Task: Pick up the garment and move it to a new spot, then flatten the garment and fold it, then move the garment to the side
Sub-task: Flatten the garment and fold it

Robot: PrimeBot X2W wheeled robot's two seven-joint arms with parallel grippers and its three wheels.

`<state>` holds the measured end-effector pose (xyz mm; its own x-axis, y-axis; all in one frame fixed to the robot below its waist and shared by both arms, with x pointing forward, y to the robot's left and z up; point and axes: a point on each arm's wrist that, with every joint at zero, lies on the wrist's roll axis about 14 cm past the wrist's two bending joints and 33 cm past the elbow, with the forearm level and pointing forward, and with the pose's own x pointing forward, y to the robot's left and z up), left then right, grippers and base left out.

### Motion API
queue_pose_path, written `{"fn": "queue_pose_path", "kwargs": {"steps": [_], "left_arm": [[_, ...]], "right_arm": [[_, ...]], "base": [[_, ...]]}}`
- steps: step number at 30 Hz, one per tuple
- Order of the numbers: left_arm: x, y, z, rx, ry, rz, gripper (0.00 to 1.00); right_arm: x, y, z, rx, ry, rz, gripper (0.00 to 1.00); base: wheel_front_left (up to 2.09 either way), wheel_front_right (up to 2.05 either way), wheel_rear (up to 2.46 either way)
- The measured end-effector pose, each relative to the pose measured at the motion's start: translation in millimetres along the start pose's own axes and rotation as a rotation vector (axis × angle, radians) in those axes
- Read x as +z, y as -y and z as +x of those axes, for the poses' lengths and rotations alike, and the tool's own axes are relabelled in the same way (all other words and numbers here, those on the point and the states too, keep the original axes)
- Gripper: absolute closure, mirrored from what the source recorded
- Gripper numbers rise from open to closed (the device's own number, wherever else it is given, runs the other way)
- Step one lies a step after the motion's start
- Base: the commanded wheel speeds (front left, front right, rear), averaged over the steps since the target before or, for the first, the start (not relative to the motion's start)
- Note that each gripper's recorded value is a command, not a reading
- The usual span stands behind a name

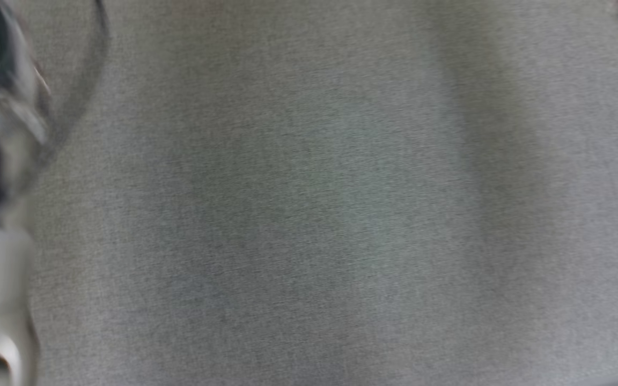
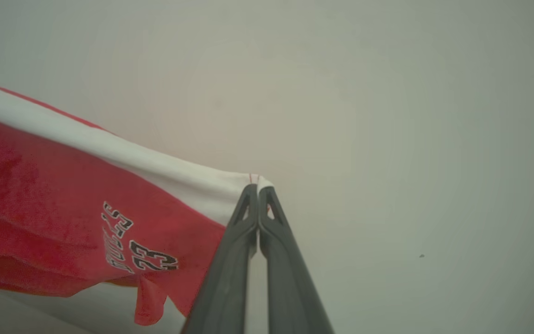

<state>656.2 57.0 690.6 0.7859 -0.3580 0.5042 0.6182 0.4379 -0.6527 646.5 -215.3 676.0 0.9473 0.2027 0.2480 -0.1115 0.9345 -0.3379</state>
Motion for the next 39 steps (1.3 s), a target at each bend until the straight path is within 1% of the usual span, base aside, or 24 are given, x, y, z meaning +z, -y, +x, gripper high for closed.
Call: {"fn": "queue_pose_path", "kwargs": {"steps": [3, 5, 7, 9, 11, 13, 16, 19, 23, 26, 29, 30, 31, 32, 33, 35, 36, 39], "left_arm": [[-38, -45, -38, 0.127, -0.084, -0.002, 1.0], [-59, -70, -68, 0.209, -0.138, 0.005, 1.0], [-80, -78, -97, 0.258, -0.185, -0.009, 1.0], [-101, -79, -127, 0.3, -0.23, -0.058, 1.0], [-111, -85, -157, 0.372, -0.244, -0.11, 1.0], [-112, -89, -183, 0.431, -0.243, -0.135, 1.0], [-114, -78, -210, 0.468, -0.25, -0.176, 1.0], [-120, -62, -239, 0.498, -0.274, -0.217, 1.0], [-126, -37, -276, 0.503, -0.344, -0.2, 1.0], [-133, -14, -303, 0.474, -0.42, -0.149, 1.0], [-133, 3, -326, 0.43, -0.493, -0.052, 1.0], [-133, 13, -342, 0.406, -0.531, 0.005, 1.0], [-131, 16, -349, 0.395, -0.544, 0.038, 1.0], [-129, 19, -355, 0.393, -0.546, 0.052, 1.0], [-129, 19, -355, 0.393, -0.546, 0.052, 1.0], [-123, 28, -374, 0.405, -0.547, 0.086, 1.0], [-121, 30, -379, 0.408, -0.548, 0.102, 1.0], [-122, 39, -396, 0.432, -0.558, 0.119, 1.0]], "right_arm": [[-66, -32, -22, 0.074, -0.178, 0.041, 1.0], [-96, -53, -41, 0.125, -0.264, 0.061, 1.0], [-109, -64, -58, 0.165, -0.31, 0.06, 1.0], [-120, -66, -77, 0.174, -0.35, 0.087, 1.0], [-127, -67, -97, 0.192, -0.387, 0.085, 1.0], [-127, -69, -112, 0.204, -0.4, 0.1, 1.0], [-123, -72, -132, 0.221, -0.418, 0.119, 1.0], [-124, -70, -160, 0.23, -0.472, 0.132, 1.0], [-123, -77, -202, 0.264, -0.571, 0.179, 1.0], [-121, -81, -239, 0.286, -0.657, 0.245, 1.0], [-111, -83, -271, 0.293, -0.703, 0.321, 1.0], [-103, -85, -289, 0.288, -0.711, 0.385, 1.0], [-101, -88, -299, 0.292, -0.721, 0.405, 1.0], [-100, -89, -310, 0.292, -0.736, 0.418, 1.0], [-100, -89, -310, 0.292, -0.736, 0.418, 1.0], [-96, -91, -337, 0.283, -0.767, 0.451, 1.0], [-94, -92, -346, 0.28, -0.775, 0.461, 1.0], [-86, -100, -364, 0.269, -0.779, 0.507, 1.0]], "base": [[0.0, 0.0, 0.0], [0.0, 0.0, 0.0], [0.0, 0.0, 0.0], [0.0, 0.0, 0.0], [0.0, 0.0, 0.0], [0.0, 0.0, 0.0], [0.0, 0.0, 0.0], [0.0, 0.0, 0.0], [0.0, 0.0, 0.0], [0.0, 0.0, 0.0], [0.0, 0.0, 0.0], [0.0, 0.0, 0.0], [0.0, 0.0, 0.0], [0.0, 0.0, 0.0], [0.0, 0.0, 0.0], [0.0, 0.0, 0.0], [0.0, 0.0, 0.0], [0.0, 0.0, 0.0]]}}
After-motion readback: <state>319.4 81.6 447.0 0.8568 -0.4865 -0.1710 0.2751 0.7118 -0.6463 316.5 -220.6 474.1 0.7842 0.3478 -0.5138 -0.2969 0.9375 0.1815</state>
